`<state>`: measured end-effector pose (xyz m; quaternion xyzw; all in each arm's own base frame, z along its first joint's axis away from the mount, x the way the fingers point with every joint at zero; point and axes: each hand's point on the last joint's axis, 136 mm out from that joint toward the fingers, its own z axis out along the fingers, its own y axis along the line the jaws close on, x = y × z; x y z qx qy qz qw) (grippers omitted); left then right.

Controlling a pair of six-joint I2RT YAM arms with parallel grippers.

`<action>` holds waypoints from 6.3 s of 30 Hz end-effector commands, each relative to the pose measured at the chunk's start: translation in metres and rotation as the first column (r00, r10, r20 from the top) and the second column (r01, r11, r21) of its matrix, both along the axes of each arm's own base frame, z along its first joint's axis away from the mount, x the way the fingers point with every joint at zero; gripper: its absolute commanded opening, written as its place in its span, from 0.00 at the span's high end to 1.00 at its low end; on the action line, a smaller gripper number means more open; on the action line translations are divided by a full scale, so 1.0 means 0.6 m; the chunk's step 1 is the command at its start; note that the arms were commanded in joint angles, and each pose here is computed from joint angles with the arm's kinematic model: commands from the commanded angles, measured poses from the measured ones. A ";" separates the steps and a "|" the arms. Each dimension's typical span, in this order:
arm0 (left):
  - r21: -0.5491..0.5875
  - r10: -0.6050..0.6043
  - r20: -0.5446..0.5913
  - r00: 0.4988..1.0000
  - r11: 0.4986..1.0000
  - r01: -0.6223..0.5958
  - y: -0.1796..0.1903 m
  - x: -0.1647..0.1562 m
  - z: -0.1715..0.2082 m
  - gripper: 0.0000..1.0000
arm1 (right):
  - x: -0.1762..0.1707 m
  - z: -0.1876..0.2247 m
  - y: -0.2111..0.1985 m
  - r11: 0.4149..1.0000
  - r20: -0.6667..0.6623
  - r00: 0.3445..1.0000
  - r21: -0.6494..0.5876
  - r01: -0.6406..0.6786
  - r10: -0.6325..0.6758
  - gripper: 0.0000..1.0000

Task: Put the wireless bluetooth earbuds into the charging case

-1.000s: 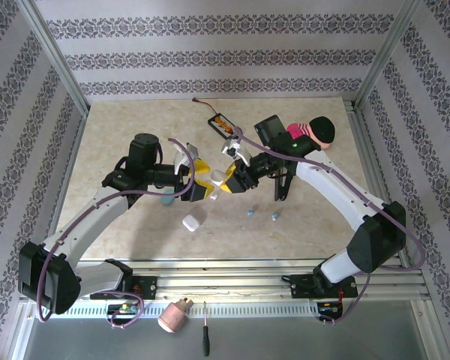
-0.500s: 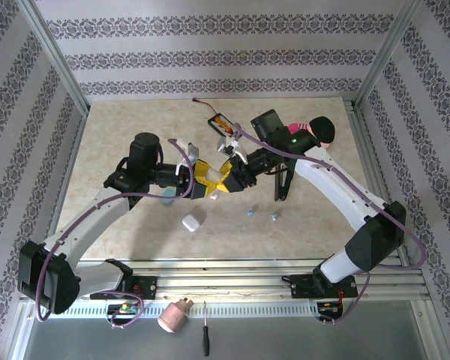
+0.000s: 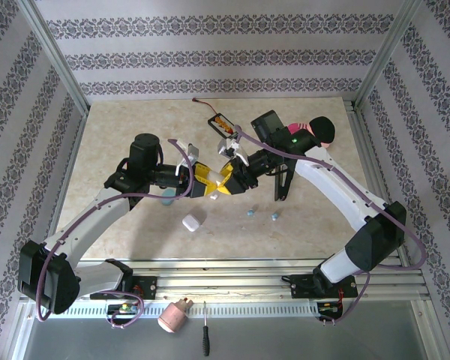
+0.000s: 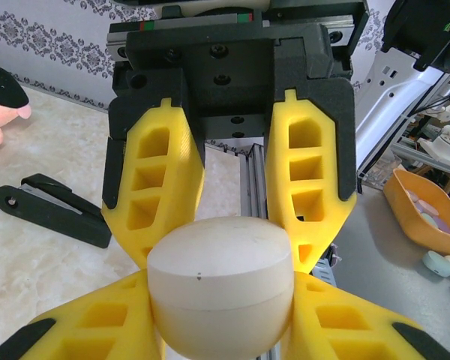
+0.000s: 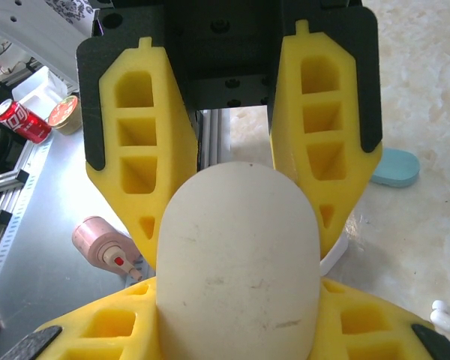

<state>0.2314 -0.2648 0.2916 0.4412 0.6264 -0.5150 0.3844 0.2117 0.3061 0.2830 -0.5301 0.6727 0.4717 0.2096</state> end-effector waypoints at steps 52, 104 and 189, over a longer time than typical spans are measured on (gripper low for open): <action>-0.050 -0.039 0.181 0.983 0.998 0.048 -0.006 -0.009 0.021 0.78 | 0.110 0.030 -0.049 0.943 0.076 0.943 0.117 0.313 -0.323 0.31; -0.062 0.046 0.125 0.991 0.997 -0.039 -0.015 0.035 0.020 0.32 | 0.084 0.035 -0.037 0.957 0.146 0.950 0.128 0.260 -0.277 1.00; -0.112 0.051 0.221 0.974 0.993 -0.027 -0.026 0.045 0.023 0.69 | 0.084 0.081 -0.089 0.901 0.164 0.897 0.222 0.372 -0.411 0.36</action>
